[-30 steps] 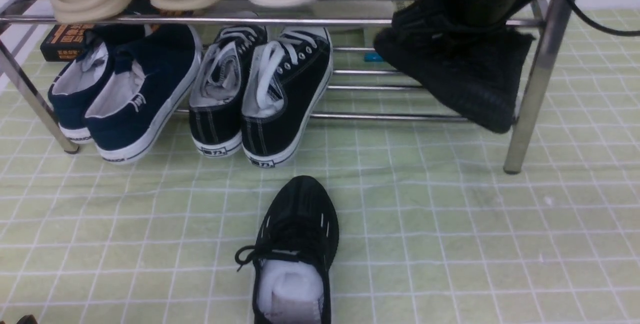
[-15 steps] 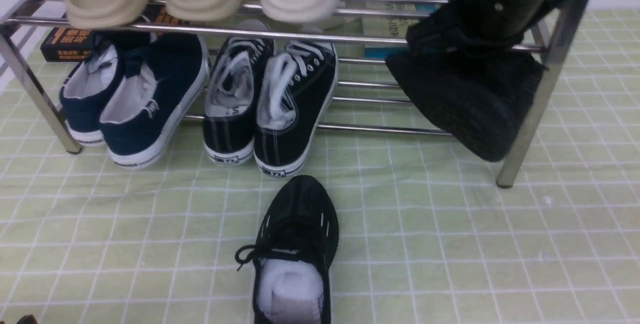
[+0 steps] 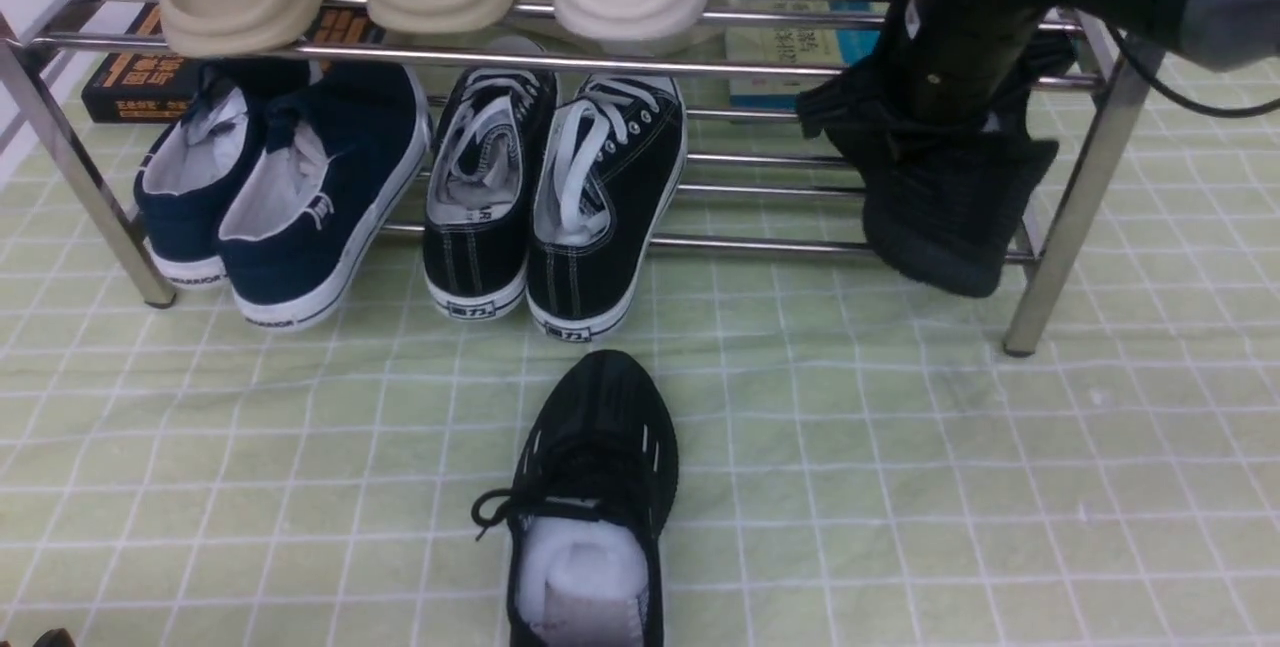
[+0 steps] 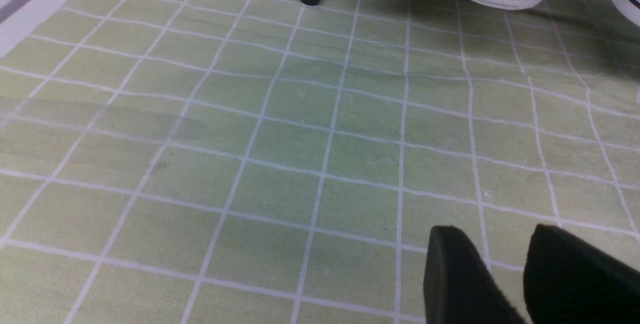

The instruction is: Take the shoes off the shelf with your hand from the green coffee tablecloth.

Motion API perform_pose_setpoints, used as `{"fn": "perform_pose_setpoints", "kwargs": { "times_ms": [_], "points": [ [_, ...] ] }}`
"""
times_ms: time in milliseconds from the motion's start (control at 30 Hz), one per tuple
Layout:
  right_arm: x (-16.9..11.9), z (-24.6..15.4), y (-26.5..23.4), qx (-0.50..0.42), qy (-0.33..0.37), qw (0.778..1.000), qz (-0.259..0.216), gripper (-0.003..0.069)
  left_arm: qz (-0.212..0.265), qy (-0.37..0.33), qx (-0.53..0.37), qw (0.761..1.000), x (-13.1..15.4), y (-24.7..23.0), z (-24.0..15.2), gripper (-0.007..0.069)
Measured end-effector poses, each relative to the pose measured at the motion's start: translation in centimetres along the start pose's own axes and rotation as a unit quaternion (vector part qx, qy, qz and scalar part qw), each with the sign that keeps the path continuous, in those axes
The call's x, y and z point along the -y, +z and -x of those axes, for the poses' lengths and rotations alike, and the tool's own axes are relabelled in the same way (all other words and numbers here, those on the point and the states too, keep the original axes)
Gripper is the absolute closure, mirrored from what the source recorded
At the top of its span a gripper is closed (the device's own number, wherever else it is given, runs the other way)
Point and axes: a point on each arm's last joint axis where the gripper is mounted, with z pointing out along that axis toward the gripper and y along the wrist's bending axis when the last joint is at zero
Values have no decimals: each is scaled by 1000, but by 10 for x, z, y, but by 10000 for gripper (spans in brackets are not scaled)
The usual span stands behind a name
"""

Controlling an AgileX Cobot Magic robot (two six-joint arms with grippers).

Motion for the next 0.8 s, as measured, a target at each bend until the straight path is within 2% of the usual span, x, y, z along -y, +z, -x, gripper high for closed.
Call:
{"fn": "perform_pose_setpoints", "kwargs": {
  "times_ms": [100,333,467,600,800],
  "points": [
    [13,11,2,12,5,1000,-8,655,0,0,0,1000,0,0,0,386],
    [18,20,-5,14,-7,1000,1,652,0,0,0,1000,0,0,0,386],
    [13,15,-12,-26,1,999,30,648,0,0,0,1000,0,0,0,386],
    [5,7,-17,-60,-14,998,33,648,0,0,0,1000,0,0,0,386],
    [-25,-4,-45,-61,-48,995,61,645,0,0,0,1000,0,0,0,386]
  ]
}}
